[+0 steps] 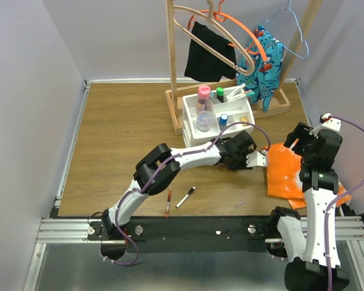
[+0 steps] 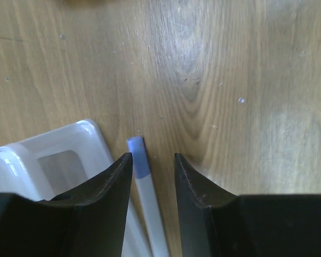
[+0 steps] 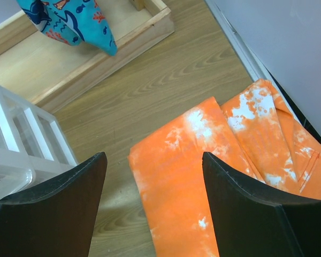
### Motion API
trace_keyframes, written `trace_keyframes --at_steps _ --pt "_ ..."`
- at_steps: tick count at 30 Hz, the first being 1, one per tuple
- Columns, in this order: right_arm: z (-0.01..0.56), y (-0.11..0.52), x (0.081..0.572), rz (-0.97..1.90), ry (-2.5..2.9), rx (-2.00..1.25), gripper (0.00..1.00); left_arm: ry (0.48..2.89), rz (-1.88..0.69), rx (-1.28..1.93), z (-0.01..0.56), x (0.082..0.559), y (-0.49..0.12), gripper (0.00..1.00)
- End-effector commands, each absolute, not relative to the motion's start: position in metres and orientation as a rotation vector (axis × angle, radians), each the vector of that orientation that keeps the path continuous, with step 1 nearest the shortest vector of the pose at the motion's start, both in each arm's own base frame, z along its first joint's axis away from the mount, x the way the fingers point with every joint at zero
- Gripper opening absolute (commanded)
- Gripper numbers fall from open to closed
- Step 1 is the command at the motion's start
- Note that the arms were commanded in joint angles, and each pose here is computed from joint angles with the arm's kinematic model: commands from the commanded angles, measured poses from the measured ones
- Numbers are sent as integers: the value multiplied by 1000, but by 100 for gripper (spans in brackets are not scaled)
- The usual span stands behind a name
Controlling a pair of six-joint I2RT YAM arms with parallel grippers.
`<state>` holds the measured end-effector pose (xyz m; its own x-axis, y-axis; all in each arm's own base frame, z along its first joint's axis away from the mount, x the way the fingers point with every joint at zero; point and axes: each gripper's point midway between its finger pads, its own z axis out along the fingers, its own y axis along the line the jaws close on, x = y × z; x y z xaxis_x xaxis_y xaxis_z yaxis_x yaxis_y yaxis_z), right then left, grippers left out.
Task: Sort the stationery into containers
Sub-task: Pick up the pen from the center of the board.
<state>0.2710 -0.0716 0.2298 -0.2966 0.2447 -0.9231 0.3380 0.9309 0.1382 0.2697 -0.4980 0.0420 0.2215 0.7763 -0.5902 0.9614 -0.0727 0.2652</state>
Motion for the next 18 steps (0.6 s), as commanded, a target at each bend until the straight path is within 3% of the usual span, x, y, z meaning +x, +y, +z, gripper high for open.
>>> trace_keyframes --at_steps 1,9,18 --pt "221 -72 268 -102 1916 430 80 1663 -386 1844 35 284 -498 46" --pt "217 -73 269 -101 1922 436 80 1733 -458 1881 20 283 -491 44" --pt "217 -72 271 -95 1924 432 79 1782 -550 1940 8 257 -479 34"
